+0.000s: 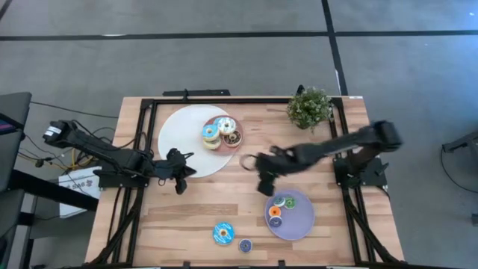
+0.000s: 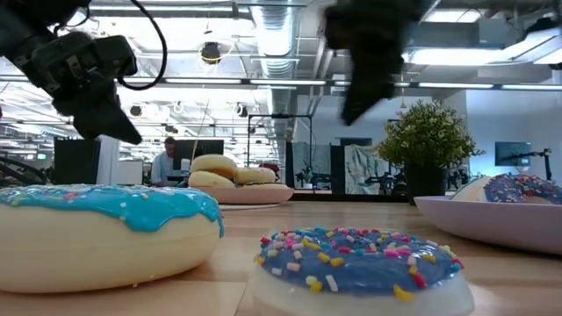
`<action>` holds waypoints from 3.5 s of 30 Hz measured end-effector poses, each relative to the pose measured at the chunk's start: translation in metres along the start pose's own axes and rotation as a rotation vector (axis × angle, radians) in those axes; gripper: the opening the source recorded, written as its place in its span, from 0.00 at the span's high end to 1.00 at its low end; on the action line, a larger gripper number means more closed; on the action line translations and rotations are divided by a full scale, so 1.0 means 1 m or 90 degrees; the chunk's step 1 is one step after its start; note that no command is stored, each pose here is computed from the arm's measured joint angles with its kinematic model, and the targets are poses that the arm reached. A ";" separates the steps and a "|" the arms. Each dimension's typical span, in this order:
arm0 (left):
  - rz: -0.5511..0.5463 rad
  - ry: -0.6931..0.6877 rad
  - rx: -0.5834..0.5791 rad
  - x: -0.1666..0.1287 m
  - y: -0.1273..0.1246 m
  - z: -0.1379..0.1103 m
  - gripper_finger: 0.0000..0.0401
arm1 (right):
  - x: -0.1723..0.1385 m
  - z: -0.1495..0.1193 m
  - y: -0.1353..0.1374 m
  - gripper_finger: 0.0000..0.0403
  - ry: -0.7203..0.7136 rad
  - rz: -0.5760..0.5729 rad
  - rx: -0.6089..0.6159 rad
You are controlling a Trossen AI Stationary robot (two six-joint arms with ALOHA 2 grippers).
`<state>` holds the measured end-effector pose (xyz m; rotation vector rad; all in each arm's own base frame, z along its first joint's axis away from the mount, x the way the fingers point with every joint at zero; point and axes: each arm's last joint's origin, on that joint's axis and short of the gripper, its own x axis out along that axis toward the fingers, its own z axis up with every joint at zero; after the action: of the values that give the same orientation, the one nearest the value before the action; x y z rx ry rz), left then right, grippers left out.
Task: Pick & Place donuts
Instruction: Put the small blue donut on the purple plate
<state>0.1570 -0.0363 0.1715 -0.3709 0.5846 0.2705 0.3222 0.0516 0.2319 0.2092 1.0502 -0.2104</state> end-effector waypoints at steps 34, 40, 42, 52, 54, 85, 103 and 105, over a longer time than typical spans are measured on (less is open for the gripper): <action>0.006 0.239 0.182 0.123 -0.157 0.091 0.76 | -0.038 -0.195 -0.005 0.72 -0.185 0.013 0.026; -0.023 0.255 0.183 0.118 -0.169 0.101 0.56 | -0.040 -0.199 -0.001 0.72 -0.185 0.029 0.015; -0.034 0.255 0.217 0.114 -0.174 0.099 0.51 | -0.041 -0.200 -0.001 0.72 -0.185 0.033 0.021; -0.024 0.168 0.294 0.108 -0.197 0.093 0.44 | -0.041 -0.201 0.000 0.72 -0.182 0.037 0.037; -0.028 0.178 0.312 0.113 -0.202 0.088 0.44 | -0.041 -0.201 0.000 0.72 -0.182 0.037 0.038; -0.195 0.417 0.393 0.207 -0.274 0.055 0.44 | -0.041 -0.199 0.002 0.72 -0.189 0.054 0.074; -0.205 0.421 0.368 0.213 -0.283 0.039 0.60 | -0.042 -0.198 0.003 0.72 -0.194 0.061 0.078; -0.207 0.422 0.368 0.213 -0.283 0.039 0.69 | -0.042 -0.198 0.003 0.72 -0.194 0.061 0.078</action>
<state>0.4456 -0.2443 0.1521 0.0225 1.1979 -0.3533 0.1372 0.1109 0.1732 0.3275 0.7240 -0.2128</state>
